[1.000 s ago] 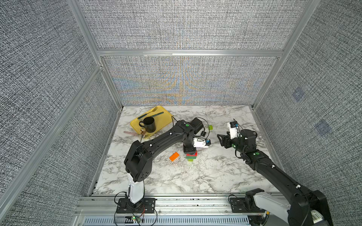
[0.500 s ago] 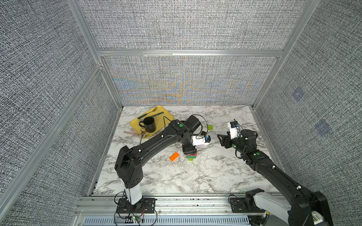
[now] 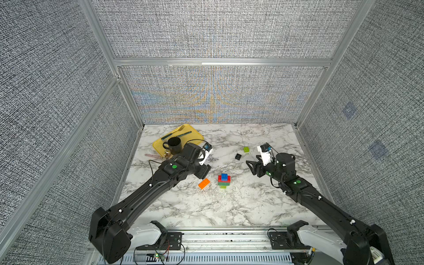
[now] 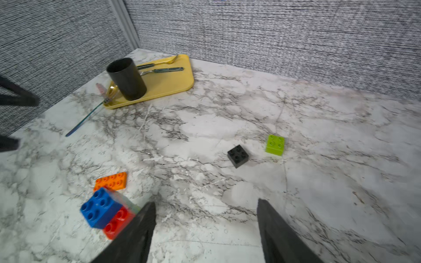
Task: Assemble a carrot with lego
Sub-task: Pick up the lego brick from the center of the board.
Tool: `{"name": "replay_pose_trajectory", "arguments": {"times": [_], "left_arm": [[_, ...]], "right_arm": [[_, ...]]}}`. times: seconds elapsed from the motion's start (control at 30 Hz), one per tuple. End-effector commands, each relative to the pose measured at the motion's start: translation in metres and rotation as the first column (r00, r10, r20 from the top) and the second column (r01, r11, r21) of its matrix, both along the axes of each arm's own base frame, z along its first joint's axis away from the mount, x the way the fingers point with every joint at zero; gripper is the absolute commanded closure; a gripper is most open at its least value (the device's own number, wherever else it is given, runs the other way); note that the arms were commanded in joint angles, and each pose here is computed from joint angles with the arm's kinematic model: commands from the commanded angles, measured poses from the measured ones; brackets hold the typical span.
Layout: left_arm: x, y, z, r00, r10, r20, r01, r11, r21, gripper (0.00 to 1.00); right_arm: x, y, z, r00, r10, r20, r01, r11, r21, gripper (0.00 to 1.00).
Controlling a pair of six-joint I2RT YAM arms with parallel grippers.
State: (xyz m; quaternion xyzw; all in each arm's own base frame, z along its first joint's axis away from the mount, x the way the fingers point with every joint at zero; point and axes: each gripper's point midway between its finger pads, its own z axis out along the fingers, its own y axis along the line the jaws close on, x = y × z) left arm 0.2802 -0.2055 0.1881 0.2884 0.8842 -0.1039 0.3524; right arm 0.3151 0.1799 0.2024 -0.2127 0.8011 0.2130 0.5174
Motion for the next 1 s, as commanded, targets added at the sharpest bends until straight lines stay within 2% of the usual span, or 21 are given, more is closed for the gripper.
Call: {"name": "replay_pose_trajectory", "arguments": {"times": [0.0,0.1,0.2,0.37,0.7,0.97], "left_arm": [[0.006,0.038,-0.023,0.959,0.282,-0.013,-0.282,0.959,-0.012,0.23],[-0.008,0.05,-0.058,0.948,0.306,-0.082,-0.301,0.951,0.068,0.22],[-0.021,0.047,-0.094,0.939,0.286,-0.19,-0.264,0.955,0.132,0.21],[-0.028,0.034,-0.129,0.921,0.271,-0.281,-0.232,0.959,0.165,0.18],[-0.024,0.001,-0.157,0.926,0.161,-0.342,-0.101,0.977,0.187,0.18],[-0.013,0.004,-0.171,0.924,0.185,-0.335,-0.094,0.958,0.271,0.29]], "right_arm": [[-0.005,0.017,0.009,0.996,0.056,0.063,-0.056,0.998,-0.006,0.28],[-0.003,0.023,0.009,0.996,0.061,0.067,-0.061,0.998,-0.002,0.28],[0.003,0.025,0.012,0.996,0.057,0.07,-0.056,0.998,-0.002,0.28],[0.01,0.022,0.012,0.996,0.031,0.081,-0.03,0.999,-0.013,0.28],[0.016,0.023,0.009,0.998,0.032,0.061,-0.031,0.999,-0.017,0.28],[0.017,0.021,0.006,0.998,0.032,0.05,-0.031,0.999,-0.024,0.28]]}}
